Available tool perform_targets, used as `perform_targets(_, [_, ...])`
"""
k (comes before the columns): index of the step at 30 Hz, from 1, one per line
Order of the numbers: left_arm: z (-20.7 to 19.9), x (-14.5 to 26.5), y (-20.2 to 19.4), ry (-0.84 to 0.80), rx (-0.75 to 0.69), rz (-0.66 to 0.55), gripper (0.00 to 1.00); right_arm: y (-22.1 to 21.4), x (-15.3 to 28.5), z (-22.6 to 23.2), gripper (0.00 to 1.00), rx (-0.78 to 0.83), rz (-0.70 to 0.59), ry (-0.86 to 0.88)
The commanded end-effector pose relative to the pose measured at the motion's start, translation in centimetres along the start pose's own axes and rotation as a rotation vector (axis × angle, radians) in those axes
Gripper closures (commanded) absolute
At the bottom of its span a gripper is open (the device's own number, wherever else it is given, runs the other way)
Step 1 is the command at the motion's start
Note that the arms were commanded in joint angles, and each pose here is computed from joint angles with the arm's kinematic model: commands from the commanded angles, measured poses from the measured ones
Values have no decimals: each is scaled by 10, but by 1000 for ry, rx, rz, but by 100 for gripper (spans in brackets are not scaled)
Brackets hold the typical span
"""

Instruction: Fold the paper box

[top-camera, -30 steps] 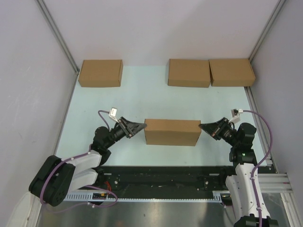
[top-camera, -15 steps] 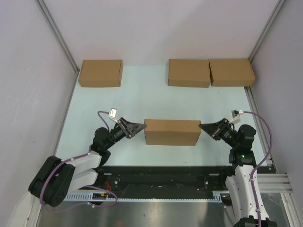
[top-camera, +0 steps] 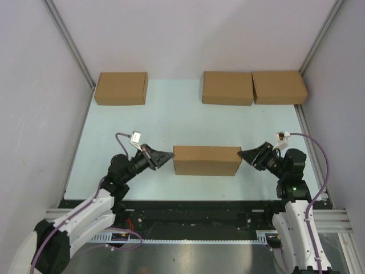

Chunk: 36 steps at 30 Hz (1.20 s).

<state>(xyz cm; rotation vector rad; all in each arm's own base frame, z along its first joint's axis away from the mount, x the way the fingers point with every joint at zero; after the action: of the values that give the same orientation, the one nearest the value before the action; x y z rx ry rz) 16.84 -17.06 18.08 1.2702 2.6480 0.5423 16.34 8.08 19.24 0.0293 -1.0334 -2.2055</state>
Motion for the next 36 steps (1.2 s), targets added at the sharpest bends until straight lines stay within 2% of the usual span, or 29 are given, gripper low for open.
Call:
perform_targets(1, [11, 13, -18, 132, -80, 81, 99, -58, 8, -14, 58, -55, 236, -135])
perform_targets(4, [15, 22, -35, 148, -71, 108, 99, -70, 13, -7, 63, -26, 244, -165])
perform_targets(6, [22, 28, -44, 159, -47, 97, 100, -81, 18, -5, 72, -24, 271, -195])
perform_targets(9, [33, 35, -59, 176, -15, 121, 99, -91, 23, -6, 76, -32, 264, -240])
perform_targets(12, [40, 39, -70, 196, 1, 137, 98, -102, 28, -7, 72, -36, 285, -277])
perform_targets(16, [50, 45, -80, 235, 8, 160, 97, -119, 37, -6, 60, -26, 347, -295])
perform_targets(17, [51, 45, -82, 235, 14, 161, 97, -118, 36, -10, 56, -19, 324, -337])
perform_targets(22, [55, 51, -85, 273, 23, 168, 96, -134, 40, -16, 54, -19, 383, -424])
perform_targets(25, [50, 53, -82, 254, 3, 146, 80, -138, 42, -9, 52, -18, 374, -402])
perform_targets(26, [50, 54, -80, 267, -10, 139, 63, -136, 42, -7, 49, 0, 346, -393])
perform_targets(28, [34, 54, -67, 229, -30, 67, 51, -129, 41, 1, 44, -8, 308, -376])
perform_targets(29, [27, 54, -63, 215, -36, 42, 40, -126, 40, 4, 41, -2, 289, -373])
perform_targets(32, [4, 56, -46, 175, -71, -30, 27, -122, 37, 10, 38, 22, 298, -382])
perform_targets(36, [-11, 58, -36, 197, -118, -45, 21, -121, 35, 12, 36, 41, 296, -392])
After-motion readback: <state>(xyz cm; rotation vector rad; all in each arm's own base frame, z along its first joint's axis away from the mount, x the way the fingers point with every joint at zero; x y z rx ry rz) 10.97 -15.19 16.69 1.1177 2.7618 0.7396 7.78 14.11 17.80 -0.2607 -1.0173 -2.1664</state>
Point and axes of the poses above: each gripper's point midway between its finger pads, its own x axis back along the fingers, its own z axis along the line the jaws close on, y = z × x, the point moved 7 cm from there along x, back along the fingers, and after that the axes turned 12 degrees about x, right-handed, at the moved point
